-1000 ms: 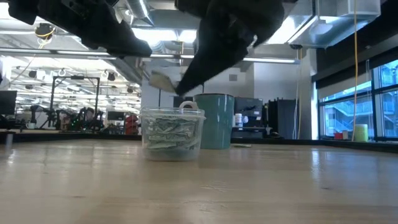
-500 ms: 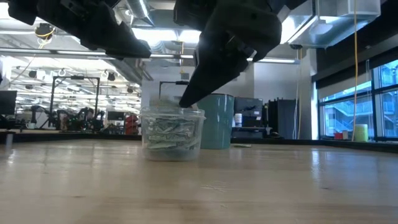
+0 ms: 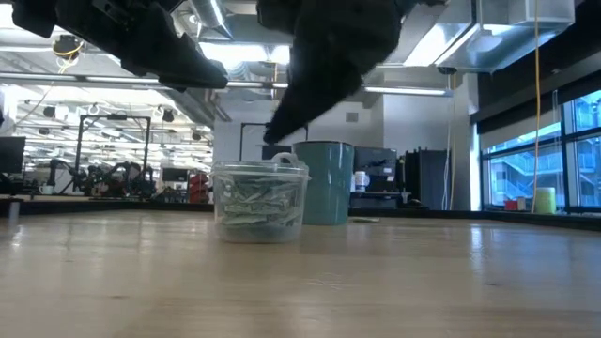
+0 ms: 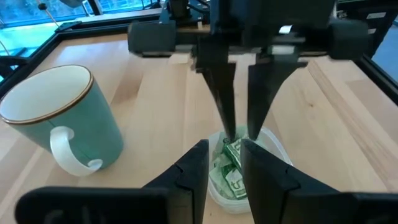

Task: Pick and place Stevia / Truvia into bins
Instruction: Put the white stevia packet into the transparent bin

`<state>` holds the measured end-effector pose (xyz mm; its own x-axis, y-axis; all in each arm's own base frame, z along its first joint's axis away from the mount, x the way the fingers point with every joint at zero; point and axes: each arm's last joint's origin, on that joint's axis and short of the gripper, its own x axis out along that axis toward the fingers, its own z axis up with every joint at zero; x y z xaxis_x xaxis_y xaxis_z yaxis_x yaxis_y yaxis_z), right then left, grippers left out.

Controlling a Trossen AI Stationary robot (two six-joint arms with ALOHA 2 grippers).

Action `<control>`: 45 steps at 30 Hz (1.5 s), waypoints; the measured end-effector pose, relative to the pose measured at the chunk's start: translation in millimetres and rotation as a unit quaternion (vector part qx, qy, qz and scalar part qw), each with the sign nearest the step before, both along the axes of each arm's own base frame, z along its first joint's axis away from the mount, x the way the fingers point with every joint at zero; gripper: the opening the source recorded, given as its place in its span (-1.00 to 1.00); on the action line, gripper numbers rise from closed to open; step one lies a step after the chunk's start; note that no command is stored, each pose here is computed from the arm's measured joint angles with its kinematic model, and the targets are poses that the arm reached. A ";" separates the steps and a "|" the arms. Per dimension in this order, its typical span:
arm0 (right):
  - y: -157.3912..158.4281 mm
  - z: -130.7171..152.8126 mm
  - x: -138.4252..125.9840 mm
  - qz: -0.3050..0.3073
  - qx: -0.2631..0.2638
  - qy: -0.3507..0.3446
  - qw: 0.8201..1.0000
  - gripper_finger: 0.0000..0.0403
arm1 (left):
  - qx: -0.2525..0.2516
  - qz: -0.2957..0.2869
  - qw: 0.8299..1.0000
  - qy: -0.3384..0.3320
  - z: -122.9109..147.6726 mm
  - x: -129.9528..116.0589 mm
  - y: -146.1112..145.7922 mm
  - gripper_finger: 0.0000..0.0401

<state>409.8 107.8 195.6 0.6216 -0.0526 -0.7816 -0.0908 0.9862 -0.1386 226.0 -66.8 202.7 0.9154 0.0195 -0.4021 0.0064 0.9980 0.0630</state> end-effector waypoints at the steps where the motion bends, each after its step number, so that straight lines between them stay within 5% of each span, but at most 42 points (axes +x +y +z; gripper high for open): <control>1: 1.5 2.7 0.8 0.005 -0.002 -0.004 1.000 -0.54 | 0.000 0.000 1.000 0.000 0.0 0.0 0.0 -0.57; 11: -2.8 35.5 -37.7 -0.007 0.003 0.035 0.999 -0.54 | 0.007 0.007 1.000 0.003 -0.7 -0.3 0.6 -0.57; 16: -13.2 49.7 -70.9 -0.034 0.029 -0.002 0.999 -0.54 | 0.002 0.079 0.997 0.011 -3.2 -0.1 10.7 -0.60; 27: -32.7 39.3 -133.8 -0.082 0.100 -0.093 0.987 -0.54 | -0.049 0.116 0.990 0.062 -11.3 4.7 61.5 -0.62; 33: -34.8 33.3 -140.9 -0.083 0.107 -0.107 0.985 -0.54 | 0.008 0.122 0.990 0.074 -11.6 3.3 93.7 -0.59; 45: -35.2 30.0 -142.4 -0.076 0.097 -0.098 0.988 -0.54 | -0.021 0.128 0.988 0.085 -27.3 10.6 123.1 -0.30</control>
